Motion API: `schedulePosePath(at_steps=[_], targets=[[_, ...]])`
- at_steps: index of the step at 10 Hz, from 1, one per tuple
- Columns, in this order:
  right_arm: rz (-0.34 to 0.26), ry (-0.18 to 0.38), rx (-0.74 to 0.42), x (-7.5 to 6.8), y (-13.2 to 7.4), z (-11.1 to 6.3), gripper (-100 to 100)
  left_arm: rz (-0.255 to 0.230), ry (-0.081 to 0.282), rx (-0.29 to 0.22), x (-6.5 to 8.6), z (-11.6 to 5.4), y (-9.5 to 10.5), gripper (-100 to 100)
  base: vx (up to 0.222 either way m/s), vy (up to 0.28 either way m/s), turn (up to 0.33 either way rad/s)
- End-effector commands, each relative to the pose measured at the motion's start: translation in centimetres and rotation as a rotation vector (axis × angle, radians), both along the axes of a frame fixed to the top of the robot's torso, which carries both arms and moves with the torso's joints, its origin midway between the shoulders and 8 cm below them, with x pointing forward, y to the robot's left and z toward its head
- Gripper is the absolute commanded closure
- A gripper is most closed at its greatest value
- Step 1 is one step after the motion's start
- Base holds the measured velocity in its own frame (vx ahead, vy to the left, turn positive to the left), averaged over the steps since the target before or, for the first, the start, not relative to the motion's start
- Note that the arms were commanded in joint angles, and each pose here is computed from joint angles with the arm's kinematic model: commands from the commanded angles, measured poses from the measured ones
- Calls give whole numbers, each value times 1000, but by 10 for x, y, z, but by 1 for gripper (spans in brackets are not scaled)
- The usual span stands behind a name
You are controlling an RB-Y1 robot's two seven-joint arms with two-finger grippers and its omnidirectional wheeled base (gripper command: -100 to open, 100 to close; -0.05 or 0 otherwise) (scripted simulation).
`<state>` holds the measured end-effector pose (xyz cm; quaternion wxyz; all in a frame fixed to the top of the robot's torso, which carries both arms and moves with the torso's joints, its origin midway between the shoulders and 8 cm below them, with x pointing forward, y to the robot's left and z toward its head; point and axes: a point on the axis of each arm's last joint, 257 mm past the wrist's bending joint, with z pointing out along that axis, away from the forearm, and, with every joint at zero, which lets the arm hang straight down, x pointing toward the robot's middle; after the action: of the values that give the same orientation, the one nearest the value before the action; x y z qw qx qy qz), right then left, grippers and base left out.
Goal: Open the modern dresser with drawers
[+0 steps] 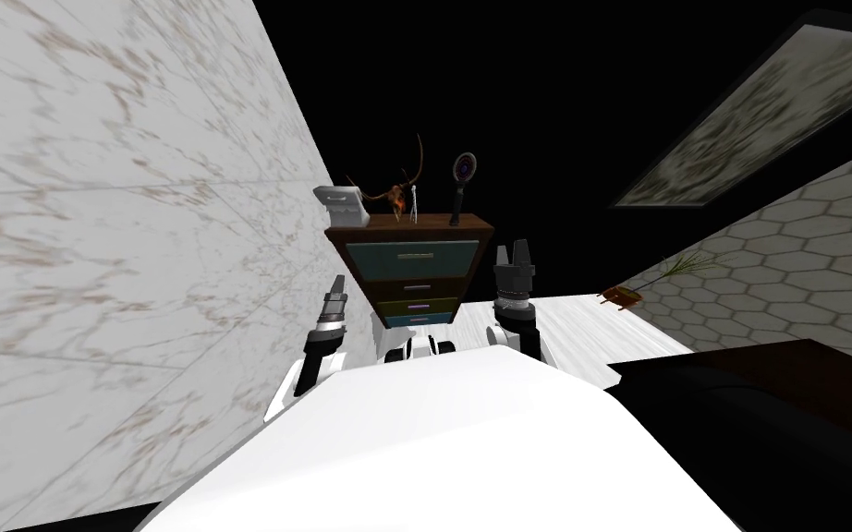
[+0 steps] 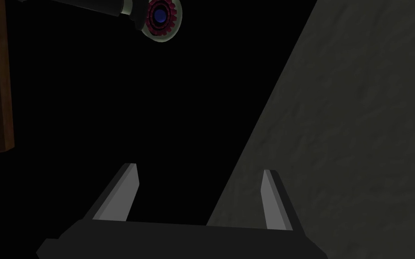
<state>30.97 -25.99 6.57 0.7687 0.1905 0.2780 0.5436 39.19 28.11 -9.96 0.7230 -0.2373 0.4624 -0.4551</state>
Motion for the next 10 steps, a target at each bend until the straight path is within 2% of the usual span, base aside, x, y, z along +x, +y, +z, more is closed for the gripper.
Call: schedulePosePath(at_steps=[1, 6, 10], targets=[[0, 0, 0, 0, 0, 0, 0, -3, 26, 18, 6, -18, 2, -100, 26, -28, 4], [0, 0, 0, 0, 0, 0, 0, -12, 82, 61, 16, -61, 5, -100, 29, -33, 4], [0, 0, 0, 0, 0, 0, 0, -9, 137, 75, 19, -96, 10, -100, 29, -37, 5]])
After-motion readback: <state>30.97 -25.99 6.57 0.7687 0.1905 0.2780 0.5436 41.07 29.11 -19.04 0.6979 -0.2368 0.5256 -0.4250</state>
